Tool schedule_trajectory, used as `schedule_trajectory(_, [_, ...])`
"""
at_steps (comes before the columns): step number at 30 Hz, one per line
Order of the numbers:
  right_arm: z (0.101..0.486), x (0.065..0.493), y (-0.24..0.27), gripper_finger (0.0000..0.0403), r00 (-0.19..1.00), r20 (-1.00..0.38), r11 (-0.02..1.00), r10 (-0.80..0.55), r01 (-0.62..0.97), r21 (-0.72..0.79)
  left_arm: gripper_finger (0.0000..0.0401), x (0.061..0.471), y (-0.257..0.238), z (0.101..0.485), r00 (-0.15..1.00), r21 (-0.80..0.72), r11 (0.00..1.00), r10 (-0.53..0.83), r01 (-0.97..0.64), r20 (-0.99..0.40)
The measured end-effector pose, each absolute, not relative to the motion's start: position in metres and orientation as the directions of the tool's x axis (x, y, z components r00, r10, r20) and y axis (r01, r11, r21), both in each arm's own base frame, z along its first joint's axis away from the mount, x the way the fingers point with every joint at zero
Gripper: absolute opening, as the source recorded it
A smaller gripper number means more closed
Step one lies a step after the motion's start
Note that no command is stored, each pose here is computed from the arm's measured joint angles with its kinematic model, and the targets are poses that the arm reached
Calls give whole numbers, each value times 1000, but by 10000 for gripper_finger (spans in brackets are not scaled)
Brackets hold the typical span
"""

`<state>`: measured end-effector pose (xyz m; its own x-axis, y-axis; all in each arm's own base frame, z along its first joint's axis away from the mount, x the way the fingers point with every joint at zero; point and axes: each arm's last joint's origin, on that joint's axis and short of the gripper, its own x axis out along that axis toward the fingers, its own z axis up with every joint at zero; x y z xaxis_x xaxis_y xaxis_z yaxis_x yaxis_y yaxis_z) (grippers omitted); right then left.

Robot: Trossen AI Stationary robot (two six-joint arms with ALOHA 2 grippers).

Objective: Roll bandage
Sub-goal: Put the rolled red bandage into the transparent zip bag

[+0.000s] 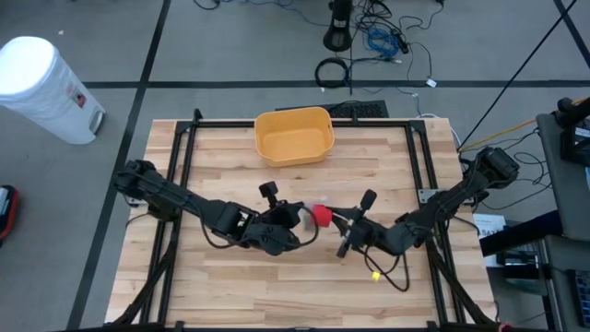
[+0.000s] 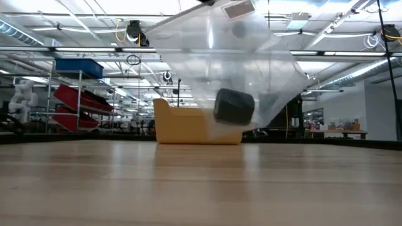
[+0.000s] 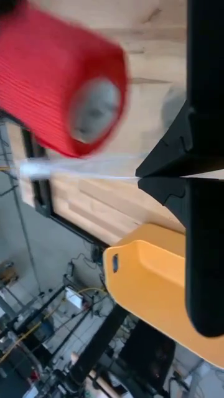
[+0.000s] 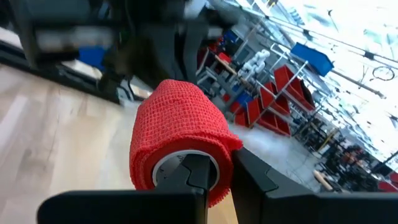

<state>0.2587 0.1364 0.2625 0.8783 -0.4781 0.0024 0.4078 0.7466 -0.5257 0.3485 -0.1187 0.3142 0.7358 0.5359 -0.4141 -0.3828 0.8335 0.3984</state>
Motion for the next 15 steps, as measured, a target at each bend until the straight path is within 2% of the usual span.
schedule_trajectory(10, [277, 255, 147, 34, 891, 43, 745, -451, 403, -532, 0, 358, -112, 305, 736, 365, 858, 503, -362, -453])
schedule_trajectory(15, [277, 258, 140, 34, 857, 34, 709, -514, 447, -546, 0, 361, -114, 305, 756, 340, 877, 470, -340, -456])
